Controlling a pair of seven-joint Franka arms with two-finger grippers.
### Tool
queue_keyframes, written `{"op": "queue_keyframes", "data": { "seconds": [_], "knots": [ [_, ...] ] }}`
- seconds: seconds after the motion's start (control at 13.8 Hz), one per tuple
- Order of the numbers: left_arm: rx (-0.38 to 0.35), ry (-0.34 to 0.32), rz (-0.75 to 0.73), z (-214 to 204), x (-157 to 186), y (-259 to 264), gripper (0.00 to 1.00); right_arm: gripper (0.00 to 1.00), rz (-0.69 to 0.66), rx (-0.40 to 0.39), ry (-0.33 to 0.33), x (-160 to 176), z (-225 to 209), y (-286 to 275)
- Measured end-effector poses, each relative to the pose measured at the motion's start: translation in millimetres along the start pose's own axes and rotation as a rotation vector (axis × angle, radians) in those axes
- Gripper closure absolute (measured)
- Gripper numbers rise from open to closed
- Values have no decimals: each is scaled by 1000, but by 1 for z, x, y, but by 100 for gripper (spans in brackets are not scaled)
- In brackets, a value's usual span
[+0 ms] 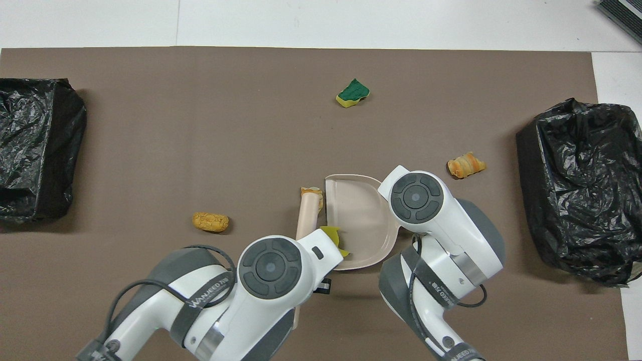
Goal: Sweep and dump trash in bin
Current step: 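Sweep the pieces into the dustpan with the left gripper's brush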
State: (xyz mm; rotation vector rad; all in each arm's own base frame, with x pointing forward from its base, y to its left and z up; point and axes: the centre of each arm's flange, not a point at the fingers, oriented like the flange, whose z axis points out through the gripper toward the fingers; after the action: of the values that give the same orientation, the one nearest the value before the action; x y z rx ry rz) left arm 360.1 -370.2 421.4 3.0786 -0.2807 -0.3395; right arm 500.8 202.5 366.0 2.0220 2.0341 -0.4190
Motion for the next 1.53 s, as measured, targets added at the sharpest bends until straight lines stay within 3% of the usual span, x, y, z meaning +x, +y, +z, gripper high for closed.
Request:
{"op": "queue_keyframes", "data": {
  "seconds": [0.15,0.36,0.73,1.09,1.38,1.53],
  "knots": [
    [27,-65,-95,-3,17,-50,74,68,0,0,0,0,0,0],
    [88,-102,-224,-2,42,-130,74,68,0,0,0,0,0,0],
    [83,-92,-382,-7,47,-218,74,68,0,0,0,0,0,0],
    [70,-24,-383,54,33,-223,74,68,1,0,0,0,0,0],
    [30,109,-363,69,46,-172,74,68,6,1,0,0,0,0],
    [0,142,-347,76,54,-140,74,68,7,1,0,0,0,0]
  ]
}}
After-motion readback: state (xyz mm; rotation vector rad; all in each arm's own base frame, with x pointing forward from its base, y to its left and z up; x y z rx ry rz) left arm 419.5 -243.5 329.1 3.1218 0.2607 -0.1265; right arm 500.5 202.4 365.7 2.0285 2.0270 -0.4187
